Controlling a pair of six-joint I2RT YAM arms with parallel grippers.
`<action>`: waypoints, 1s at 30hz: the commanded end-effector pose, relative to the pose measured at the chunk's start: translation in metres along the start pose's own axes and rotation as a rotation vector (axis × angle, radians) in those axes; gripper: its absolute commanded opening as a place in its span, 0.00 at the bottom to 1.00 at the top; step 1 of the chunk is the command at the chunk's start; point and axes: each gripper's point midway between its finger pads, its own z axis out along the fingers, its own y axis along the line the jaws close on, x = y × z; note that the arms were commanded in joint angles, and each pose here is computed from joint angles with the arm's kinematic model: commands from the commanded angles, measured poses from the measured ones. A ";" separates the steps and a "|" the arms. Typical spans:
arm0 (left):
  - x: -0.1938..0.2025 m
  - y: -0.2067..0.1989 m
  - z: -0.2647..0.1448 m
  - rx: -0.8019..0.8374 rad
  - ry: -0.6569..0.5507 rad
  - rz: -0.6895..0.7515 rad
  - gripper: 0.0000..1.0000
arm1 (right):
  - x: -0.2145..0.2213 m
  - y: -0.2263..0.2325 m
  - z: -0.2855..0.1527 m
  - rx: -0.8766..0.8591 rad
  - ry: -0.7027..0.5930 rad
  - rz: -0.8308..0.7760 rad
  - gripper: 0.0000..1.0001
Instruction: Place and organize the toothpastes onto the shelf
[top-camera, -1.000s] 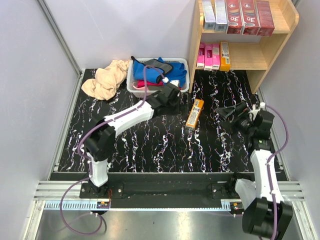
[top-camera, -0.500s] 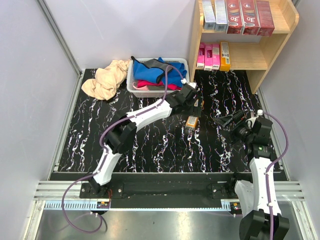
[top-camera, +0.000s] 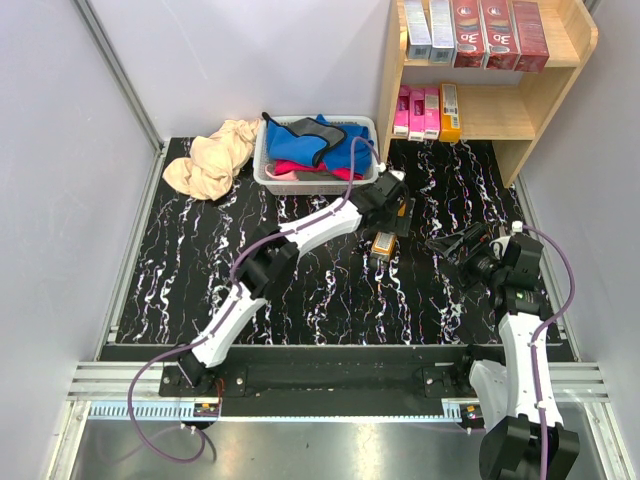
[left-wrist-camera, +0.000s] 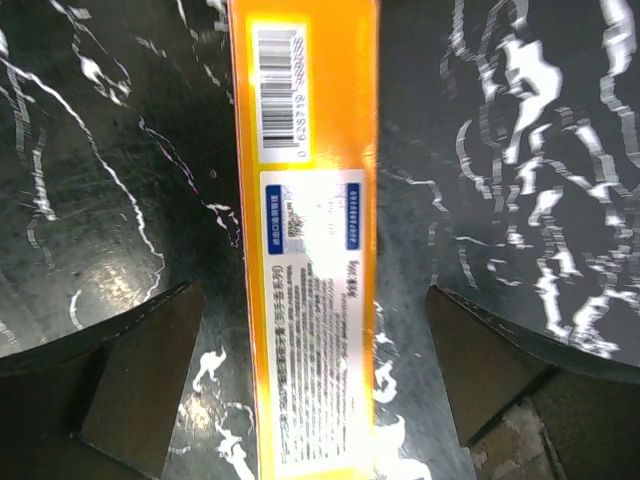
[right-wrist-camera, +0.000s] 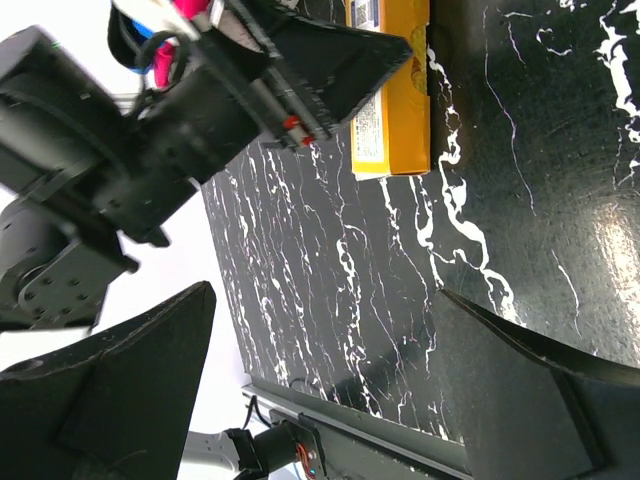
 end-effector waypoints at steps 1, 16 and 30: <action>-0.004 -0.006 0.007 0.007 -0.011 0.007 0.95 | -0.002 -0.002 0.000 0.004 -0.012 -0.024 1.00; -0.022 -0.018 -0.022 0.079 -0.063 -0.012 0.49 | -0.007 0.002 -0.001 0.003 -0.021 -0.052 1.00; -0.099 -0.036 -0.166 0.304 -0.299 -0.105 0.49 | -0.033 0.033 -0.005 -0.013 -0.061 -0.126 1.00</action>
